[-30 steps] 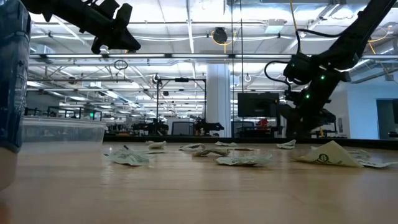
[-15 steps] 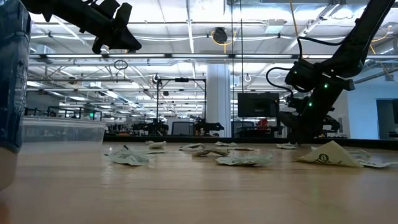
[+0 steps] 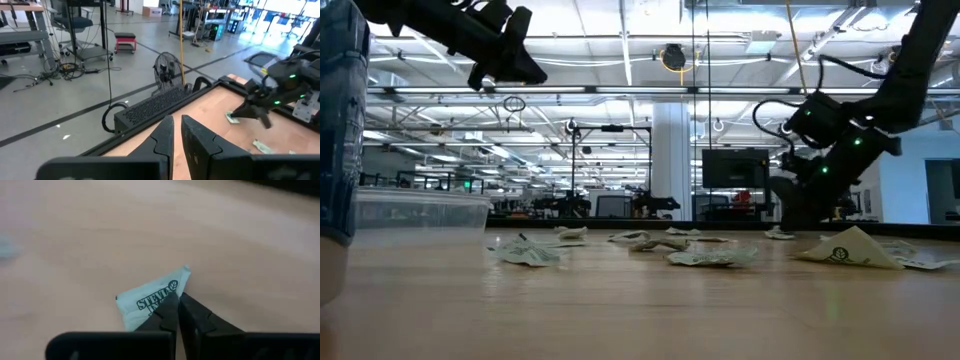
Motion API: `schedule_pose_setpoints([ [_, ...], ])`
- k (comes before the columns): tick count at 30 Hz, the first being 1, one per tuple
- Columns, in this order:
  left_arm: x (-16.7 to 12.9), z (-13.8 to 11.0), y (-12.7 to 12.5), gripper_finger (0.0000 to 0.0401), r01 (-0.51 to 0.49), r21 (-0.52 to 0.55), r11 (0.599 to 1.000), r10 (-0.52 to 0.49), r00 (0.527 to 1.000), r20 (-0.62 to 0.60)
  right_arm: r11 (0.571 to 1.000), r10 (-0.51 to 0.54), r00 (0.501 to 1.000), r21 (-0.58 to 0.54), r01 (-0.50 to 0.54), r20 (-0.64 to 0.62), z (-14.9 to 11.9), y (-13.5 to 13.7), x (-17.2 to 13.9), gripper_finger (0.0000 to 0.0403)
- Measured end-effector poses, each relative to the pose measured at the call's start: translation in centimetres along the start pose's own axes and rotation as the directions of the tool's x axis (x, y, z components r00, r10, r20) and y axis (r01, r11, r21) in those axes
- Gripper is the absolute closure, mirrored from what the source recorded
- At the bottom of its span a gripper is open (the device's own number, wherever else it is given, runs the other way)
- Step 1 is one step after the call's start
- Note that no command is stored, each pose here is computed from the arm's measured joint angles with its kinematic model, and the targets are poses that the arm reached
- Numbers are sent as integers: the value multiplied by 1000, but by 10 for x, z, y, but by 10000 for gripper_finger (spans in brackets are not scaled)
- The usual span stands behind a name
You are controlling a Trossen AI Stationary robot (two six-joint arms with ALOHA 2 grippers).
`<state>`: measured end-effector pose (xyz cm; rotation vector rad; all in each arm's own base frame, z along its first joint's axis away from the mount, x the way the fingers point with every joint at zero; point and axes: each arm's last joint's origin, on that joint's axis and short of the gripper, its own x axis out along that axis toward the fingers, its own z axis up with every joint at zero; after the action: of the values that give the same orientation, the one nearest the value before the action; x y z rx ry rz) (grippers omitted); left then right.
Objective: Pick and place Stevia / Truvia into bins
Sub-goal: Put the stevia packet into the transparent container
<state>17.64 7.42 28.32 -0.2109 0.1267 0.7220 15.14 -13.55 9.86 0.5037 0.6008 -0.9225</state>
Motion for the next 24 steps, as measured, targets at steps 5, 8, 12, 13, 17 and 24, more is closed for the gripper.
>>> schedule_pose_setpoints([
  [5, 0, -1, 0, 361, -2, 0, 1000, 2, 1000, -9, 880, 465, 837, -40, -474, 288, 13, 29, -18, 402],
  [8, 0, -1, 0, 361, -2, -20, 1000, 2, 1000, -9, 725, 666, 653, -107, -680, 361, 16, 47, -36, 402],
  [12, 0, -1, 0, 361, -3, -19, 1000, 2, 1000, -12, 583, 774, 462, -203, -787, 433, 22, 76, -57, 402],
  [13, 0, -1, 0, 361, -3, -20, 1000, 3, 1000, -12, 567, 785, 437, -224, -793, 439, 23, 88, -61, 402],
  [17, 0, -1, 0, 361, -3, -31, 1000, 2, 1000, -11, 620, 774, 498, -309, -721, 392, 37, 144, -69, 402],
  [24, 0, 6, 1, 361, 3, -124, 992, 4, 998, 62, 613, 738, 660, -548, -569, 140, 61, 252, -63, 403],
])
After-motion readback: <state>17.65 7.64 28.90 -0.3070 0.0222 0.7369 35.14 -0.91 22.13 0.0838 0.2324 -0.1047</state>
